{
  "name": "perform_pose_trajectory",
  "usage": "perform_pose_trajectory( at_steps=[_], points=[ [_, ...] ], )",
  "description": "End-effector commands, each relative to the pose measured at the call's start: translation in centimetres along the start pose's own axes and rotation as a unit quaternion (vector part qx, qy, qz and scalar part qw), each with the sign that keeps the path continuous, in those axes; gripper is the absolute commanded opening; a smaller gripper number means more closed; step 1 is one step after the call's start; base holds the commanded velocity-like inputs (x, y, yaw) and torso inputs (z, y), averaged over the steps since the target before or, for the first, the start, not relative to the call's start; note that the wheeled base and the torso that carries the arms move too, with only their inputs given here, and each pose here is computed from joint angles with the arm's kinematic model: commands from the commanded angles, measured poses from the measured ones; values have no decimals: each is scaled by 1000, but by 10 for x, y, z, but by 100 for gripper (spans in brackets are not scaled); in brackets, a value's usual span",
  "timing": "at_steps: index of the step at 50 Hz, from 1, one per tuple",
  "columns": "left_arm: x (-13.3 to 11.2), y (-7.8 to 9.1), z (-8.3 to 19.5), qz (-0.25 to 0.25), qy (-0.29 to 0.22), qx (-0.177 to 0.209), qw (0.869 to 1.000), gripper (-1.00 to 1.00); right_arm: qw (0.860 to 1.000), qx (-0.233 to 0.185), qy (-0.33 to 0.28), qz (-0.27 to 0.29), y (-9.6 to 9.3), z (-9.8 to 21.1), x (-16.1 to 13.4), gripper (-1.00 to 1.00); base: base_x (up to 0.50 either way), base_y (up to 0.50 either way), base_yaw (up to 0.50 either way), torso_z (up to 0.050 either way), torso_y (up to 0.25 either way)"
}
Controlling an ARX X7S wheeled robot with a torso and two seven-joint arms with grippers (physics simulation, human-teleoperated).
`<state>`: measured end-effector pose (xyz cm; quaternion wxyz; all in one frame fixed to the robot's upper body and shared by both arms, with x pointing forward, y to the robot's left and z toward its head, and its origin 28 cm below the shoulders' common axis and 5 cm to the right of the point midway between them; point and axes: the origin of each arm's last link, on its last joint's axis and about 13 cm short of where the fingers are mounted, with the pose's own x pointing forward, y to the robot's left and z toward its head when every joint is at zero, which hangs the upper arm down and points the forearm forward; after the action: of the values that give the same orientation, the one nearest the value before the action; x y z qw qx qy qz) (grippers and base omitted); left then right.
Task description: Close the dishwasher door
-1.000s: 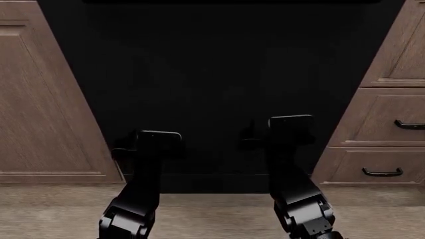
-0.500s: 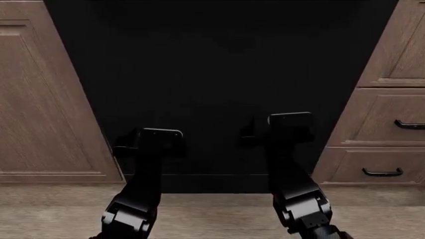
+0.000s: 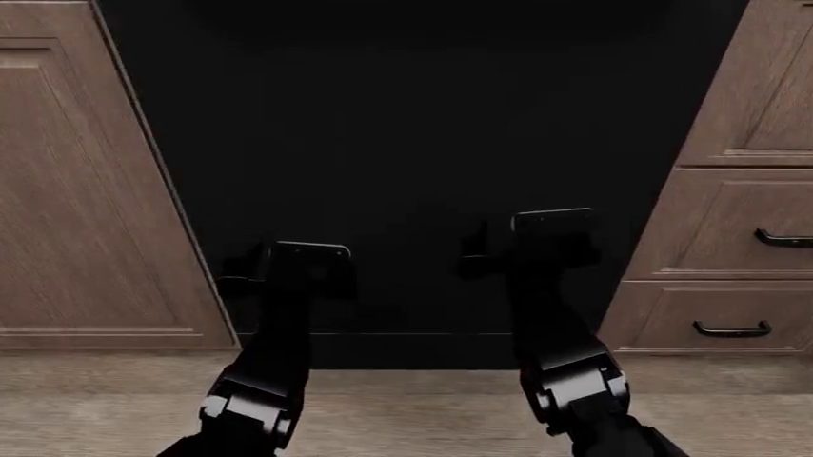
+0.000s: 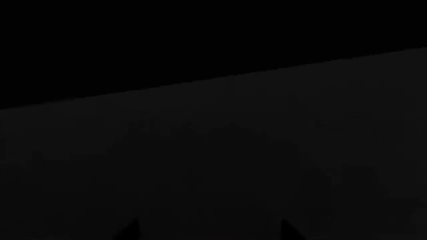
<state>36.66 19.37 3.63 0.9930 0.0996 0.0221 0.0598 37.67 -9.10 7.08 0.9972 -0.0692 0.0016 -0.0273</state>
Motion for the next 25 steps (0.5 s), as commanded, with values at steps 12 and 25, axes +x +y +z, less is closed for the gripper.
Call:
perform_pose_trajectory(
  at_steps=[12, 25],
  points=[
    [2, 0, -1, 4, 8, 5, 1000, 100, 999, 1, 32, -36, -13, -14, 6, 100, 10, 0, 1, -1, -2],
    [2, 1, -1, 4, 7, 4, 1000, 100, 999, 4, 30, -34, -12, -12, 5, 100, 18, 0, 4, -1, -2]
  ],
)
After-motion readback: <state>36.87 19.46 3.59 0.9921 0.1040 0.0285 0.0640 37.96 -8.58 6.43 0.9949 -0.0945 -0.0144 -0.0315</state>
